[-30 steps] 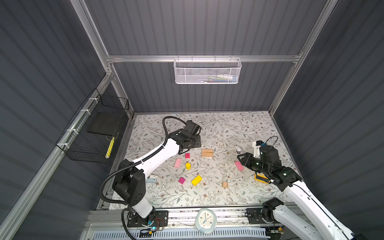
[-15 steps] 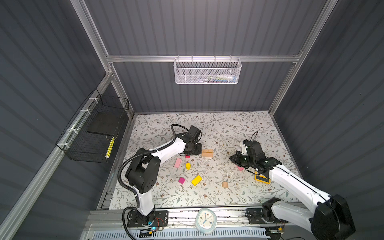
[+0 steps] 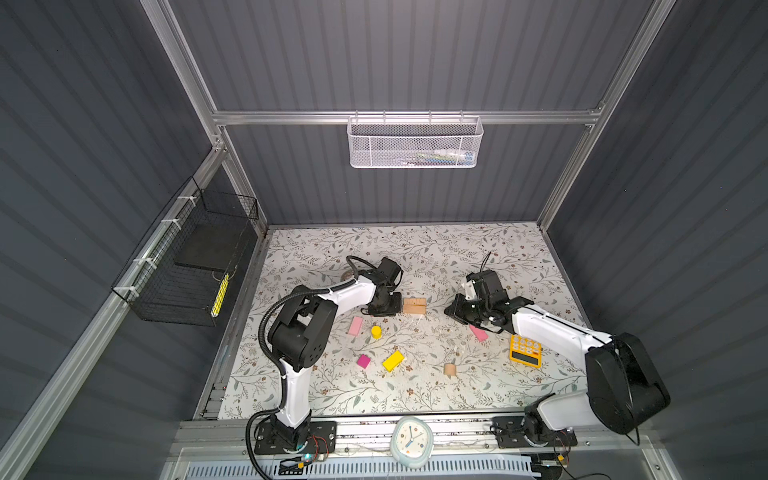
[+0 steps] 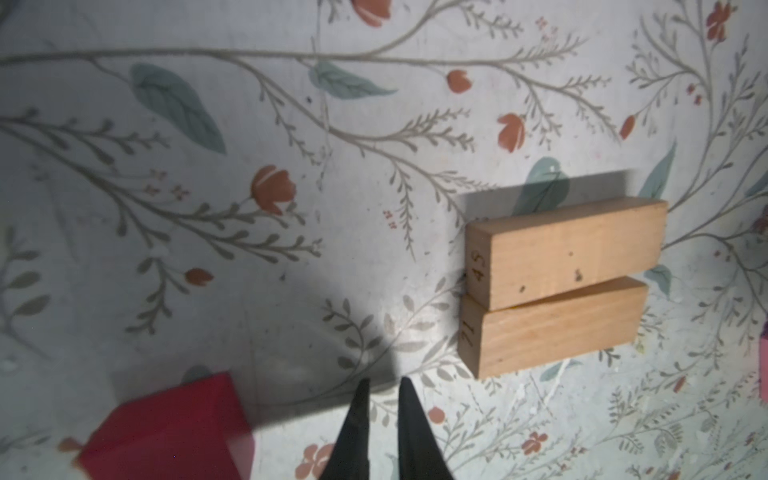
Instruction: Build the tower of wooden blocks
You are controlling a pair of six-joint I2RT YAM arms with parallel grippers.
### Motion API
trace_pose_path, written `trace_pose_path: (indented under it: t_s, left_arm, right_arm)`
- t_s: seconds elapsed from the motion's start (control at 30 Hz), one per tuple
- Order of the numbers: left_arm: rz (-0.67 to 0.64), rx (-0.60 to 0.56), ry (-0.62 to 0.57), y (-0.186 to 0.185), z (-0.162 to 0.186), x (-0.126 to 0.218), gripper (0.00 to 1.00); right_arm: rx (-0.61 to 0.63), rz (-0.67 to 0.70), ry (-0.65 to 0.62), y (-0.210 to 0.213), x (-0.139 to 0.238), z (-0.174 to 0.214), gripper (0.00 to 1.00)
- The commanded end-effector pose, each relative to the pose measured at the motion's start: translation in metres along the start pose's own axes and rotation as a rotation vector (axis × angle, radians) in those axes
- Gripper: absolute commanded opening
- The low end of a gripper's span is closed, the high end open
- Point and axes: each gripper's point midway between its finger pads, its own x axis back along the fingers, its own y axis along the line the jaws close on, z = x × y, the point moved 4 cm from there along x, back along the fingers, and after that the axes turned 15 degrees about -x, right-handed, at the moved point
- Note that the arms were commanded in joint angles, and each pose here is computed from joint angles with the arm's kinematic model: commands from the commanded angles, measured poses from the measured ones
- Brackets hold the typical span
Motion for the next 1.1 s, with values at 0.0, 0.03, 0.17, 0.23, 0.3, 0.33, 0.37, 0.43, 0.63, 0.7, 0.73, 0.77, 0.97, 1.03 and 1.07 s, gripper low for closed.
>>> trace_pose_path:
  t_s: [0.0,0.03,0.17,0.23,0.3,0.33,0.37,0.43,0.63,0.7,0.73,0.77,0.97,1.03,1.07]
  left_arm:
    - [0.027,0.019,0.014,-0.001,-0.001,-0.008,0.14]
    - [0.029,0.023,0.013,-0.001,-0.001,-0.009,0.14]
    - [0.047,0.035,0.018,-0.003,0.001,-0.011,0.13]
    - [0.057,0.043,0.019,-0.004,0.003,-0.012,0.13]
    - [0.068,0.049,0.016,-0.005,0.003,-0.013,0.12]
    - [0.073,0.053,0.018,-0.005,0.004,-0.013,0.12]
    - [0.081,0.057,0.017,-0.006,0.004,-0.014,0.12]
    - [0.099,0.069,0.016,-0.007,0.005,-0.016,0.12]
    - [0.113,0.087,0.023,-0.008,0.011,-0.019,0.11]
    - [0.111,0.092,0.024,-0.008,0.013,-0.019,0.11]
    - [0.113,0.093,0.023,-0.008,0.013,-0.019,0.11]
    - [0.117,0.095,0.022,-0.009,0.012,-0.019,0.11]
    - [0.128,0.103,0.022,-0.011,0.014,-0.019,0.10]
    - [0.127,0.106,0.023,-0.010,0.015,-0.019,0.10]
    - [0.126,0.105,0.026,-0.011,0.016,-0.020,0.10]
  right_arm:
    - [0.027,-0.033,0.032,0.011,-0.007,0.001,0.00]
    - [0.024,-0.029,0.037,0.010,-0.010,0.001,0.00]
    - [0.016,-0.014,0.062,0.006,-0.023,0.002,0.00]
    - [0.013,-0.011,0.075,0.005,-0.029,0.003,0.00]
    - [0.015,-0.009,0.082,0.005,-0.033,0.003,0.00]
    - [0.019,-0.005,0.084,0.004,-0.035,0.002,0.00]
    - [0.020,-0.001,0.086,0.004,-0.037,0.001,0.00]
    - [0.022,0.005,0.089,0.004,-0.041,-0.001,0.00]
    - [0.019,0.015,0.112,0.003,-0.053,-0.002,0.00]
    - [0.018,0.019,0.117,0.002,-0.056,-0.003,0.00]
    - [0.017,0.021,0.119,0.002,-0.058,-0.004,0.00]
    - [0.015,0.022,0.123,0.002,-0.059,-0.003,0.00]
    - [0.008,0.026,0.132,0.000,-0.067,-0.005,0.00]
    - [0.008,0.027,0.134,0.000,-0.068,-0.005,0.00]
    - [0.007,0.029,0.135,0.000,-0.069,-0.005,0.00]
